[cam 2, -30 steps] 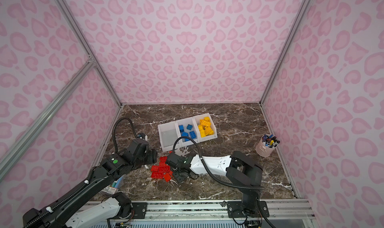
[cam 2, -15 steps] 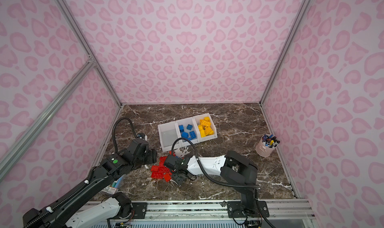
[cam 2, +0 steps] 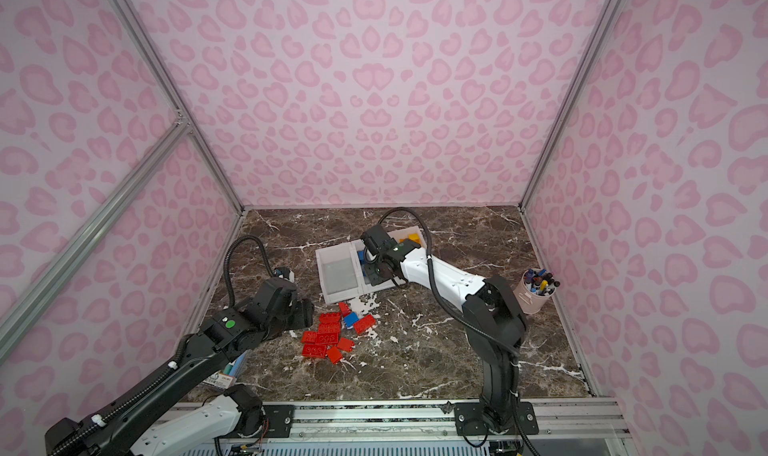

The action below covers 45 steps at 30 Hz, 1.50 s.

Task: Sort the legos into containers by color
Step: Place the lego in the container, then pick up the lego from the center of the table.

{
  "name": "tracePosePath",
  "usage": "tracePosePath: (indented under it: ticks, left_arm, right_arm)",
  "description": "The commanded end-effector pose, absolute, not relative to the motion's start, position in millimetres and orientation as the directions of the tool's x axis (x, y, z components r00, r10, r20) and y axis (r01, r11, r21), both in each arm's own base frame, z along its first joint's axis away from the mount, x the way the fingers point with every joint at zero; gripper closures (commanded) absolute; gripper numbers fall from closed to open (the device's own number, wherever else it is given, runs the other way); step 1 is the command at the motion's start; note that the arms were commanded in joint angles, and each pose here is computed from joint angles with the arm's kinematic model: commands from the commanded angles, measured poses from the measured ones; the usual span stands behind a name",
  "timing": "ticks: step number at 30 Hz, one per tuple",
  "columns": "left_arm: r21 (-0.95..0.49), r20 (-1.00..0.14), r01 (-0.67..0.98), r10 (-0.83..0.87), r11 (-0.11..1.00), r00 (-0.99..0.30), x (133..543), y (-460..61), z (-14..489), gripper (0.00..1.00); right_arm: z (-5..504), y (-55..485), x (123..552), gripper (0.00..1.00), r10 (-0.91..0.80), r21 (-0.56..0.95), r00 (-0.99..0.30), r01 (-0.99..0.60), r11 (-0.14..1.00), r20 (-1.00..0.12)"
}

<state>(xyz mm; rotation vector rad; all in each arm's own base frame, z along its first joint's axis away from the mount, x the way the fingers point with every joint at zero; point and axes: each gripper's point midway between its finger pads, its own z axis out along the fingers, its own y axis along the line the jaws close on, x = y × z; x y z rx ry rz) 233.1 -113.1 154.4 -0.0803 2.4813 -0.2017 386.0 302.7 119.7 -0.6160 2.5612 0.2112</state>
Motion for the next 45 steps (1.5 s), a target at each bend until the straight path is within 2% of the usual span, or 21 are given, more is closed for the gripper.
tracePosePath:
  ticks: [1, 5, 11, 16, 21, 26, 34, 45]
  left_arm:
    - [-0.183, -0.59, -0.007, -0.116, 0.983, -0.799, 232, -116, 153, 0.24]
    - [-0.192, -0.579, 0.008, -0.107, 0.981, -0.809, 231, -119, 151, 0.24]
    - [-0.196, -0.562, 0.017, -0.098, 0.981, -0.821, 228, -122, 143, 0.24]
    - [-0.201, -0.565, 0.069, -0.058, 0.977, -0.823, 230, -133, 144, 0.26]
    - [-0.161, -0.547, 0.189, 0.072, 0.969, -0.834, 233, -162, 137, 0.27]
    - [-0.087, -0.484, 0.302, 0.224, 0.949, -0.846, 234, -199, 117, 0.3]
    - [-0.132, -0.45, 0.342, 0.251, 0.93, -0.857, 258, -252, 102, 0.36]
    - [-0.105, -0.365, 0.373, 0.313, 0.922, -0.877, 279, -282, 59, 0.38]
  right_arm:
    - [103, 300, 411, 0.68, -0.4, 0.028, -0.797, -0.461, 0.887, -0.452]
    - [92, 302, 440, 0.66, -0.376, 0.029, -0.817, -0.431, 0.902, -0.437]
    - [94, 306, 452, 0.47, -0.368, 0.032, -0.823, -0.422, 0.906, -0.432]
    - [123, 302, 450, 0.42, -0.347, 0.034, -0.807, -0.412, 0.911, -0.477]
    - [172, 288, 428, 0.42, -0.301, 0.067, -0.775, -0.403, 0.913, -0.555]
    - [193, 254, 393, 0.41, -0.219, 0.12, -0.773, -0.355, 0.927, -0.595]
    - [194, 200, 339, 0.41, -0.123, 0.166, -0.794, -0.272, 0.948, -0.596]
    - [188, 179, 312, 0.4, -0.052, 0.204, -0.8, -0.214, 0.955, -0.597]
